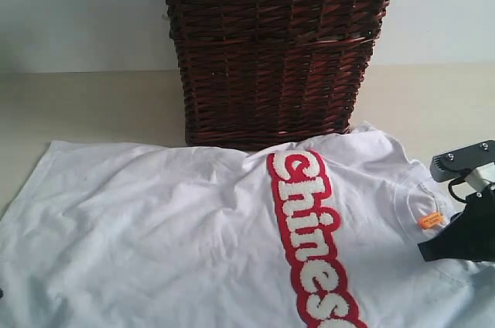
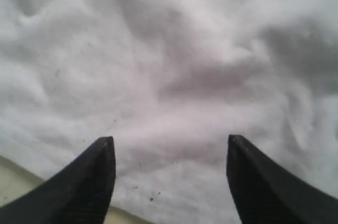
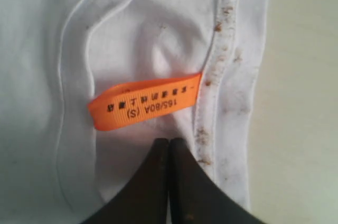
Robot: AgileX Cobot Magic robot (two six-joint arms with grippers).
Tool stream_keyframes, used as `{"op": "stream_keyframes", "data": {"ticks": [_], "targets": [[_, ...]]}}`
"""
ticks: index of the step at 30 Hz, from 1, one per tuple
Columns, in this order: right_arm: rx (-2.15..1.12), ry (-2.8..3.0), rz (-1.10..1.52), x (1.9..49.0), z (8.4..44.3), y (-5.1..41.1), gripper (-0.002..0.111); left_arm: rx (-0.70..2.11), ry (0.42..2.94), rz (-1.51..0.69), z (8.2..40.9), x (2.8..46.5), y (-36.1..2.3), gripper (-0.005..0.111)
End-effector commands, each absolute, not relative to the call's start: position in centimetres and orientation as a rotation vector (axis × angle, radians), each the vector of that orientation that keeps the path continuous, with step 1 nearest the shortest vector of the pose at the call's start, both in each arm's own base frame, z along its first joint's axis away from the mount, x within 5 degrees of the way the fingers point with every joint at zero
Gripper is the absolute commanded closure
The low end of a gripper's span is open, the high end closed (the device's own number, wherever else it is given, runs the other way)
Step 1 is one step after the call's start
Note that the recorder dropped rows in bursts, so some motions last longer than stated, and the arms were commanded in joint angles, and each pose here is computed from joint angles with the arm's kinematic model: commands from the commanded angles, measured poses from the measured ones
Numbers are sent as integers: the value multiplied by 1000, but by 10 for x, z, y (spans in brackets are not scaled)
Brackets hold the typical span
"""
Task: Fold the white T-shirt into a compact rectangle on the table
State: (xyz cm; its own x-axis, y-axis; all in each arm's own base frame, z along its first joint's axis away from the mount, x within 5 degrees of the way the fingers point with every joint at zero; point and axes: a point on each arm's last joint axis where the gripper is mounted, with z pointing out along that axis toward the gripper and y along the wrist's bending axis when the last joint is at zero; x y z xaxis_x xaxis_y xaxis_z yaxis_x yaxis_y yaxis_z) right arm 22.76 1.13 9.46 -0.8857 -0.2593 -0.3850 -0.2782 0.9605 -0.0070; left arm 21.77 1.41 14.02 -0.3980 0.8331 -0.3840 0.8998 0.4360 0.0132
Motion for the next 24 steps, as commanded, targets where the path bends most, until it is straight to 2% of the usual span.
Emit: {"op": "stream_keyframes", "data": {"ticks": [1,8,18,24], "targets": [[-423,2769,-28,221,82,4,108,1426,2360,-292,141,221,12,46],[-448,2780,53,219,81,9,106,1288,2371,-330,143,225,9,46],[-481,2764,154,217,87,16,67,1280,2355,-310,150,224,8,46],[-495,2663,216,217,111,22,62,1277,2350,-305,151,224,8,46]]}}
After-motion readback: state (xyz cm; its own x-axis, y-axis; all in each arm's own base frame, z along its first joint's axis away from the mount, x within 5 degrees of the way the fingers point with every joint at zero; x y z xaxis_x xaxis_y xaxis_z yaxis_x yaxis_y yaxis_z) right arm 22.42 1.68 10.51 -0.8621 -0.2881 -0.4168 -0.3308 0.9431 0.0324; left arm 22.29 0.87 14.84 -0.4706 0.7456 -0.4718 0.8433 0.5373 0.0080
